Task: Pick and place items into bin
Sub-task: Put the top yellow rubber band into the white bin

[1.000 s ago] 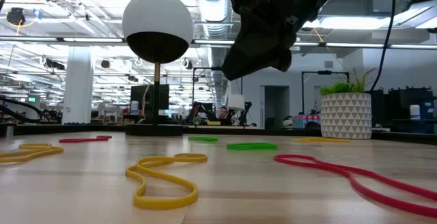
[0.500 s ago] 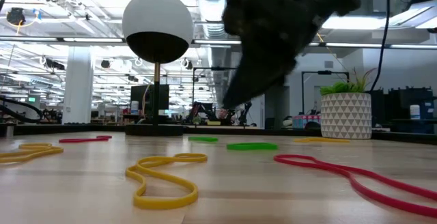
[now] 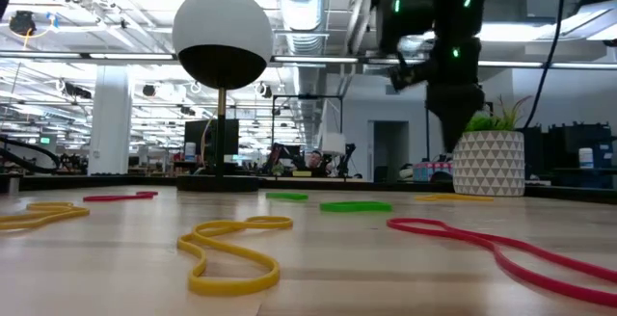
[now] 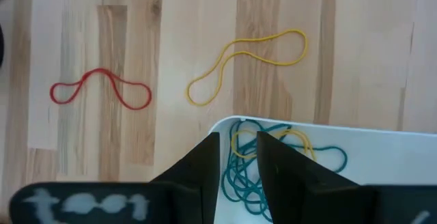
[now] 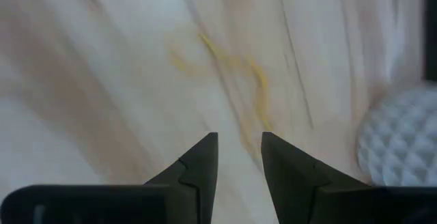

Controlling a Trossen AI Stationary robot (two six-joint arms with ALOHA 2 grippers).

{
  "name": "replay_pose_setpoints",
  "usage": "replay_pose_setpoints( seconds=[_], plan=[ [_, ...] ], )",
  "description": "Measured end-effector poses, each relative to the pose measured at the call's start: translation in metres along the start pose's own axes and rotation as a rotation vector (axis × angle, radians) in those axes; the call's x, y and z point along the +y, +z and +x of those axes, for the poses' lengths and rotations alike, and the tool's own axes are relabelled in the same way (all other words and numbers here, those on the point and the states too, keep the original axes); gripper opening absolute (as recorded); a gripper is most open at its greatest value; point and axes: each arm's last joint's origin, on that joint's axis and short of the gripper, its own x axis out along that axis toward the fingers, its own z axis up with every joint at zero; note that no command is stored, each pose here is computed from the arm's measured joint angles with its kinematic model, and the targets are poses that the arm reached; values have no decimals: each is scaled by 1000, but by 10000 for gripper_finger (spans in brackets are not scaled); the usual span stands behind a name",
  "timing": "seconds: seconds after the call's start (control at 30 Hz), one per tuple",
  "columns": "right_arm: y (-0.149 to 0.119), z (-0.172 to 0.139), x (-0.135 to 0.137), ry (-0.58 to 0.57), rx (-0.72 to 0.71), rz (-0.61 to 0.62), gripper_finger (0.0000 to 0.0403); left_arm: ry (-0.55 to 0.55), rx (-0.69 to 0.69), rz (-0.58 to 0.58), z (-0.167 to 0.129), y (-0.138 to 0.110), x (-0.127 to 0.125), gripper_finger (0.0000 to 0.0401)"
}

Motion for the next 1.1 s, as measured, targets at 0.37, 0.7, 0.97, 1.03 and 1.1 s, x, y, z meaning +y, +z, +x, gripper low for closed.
replay_pose_setpoints(
  seconds=[0.37, 0.7, 0.97, 1.03, 1.1],
  plan=[
    [24, 52, -56, 207, 106, 135, 108, 2, 2, -12, 1, 2, 2, 87],
    [33, 84, -45, 177, 178, 39, 108, 10, -7, 30, 1, 2, 2, 87],
    [33, 91, -44, 159, 203, -1, 108, 8, -9, 28, 1, 2, 2, 87],
    [33, 91, -44, 157, 202, -4, 108, 9, -9, 29, 1, 2, 2, 87],
    [33, 88, -45, 154, 189, -12, 108, 10, -11, 29, 1, 2, 2, 87]
  ],
)
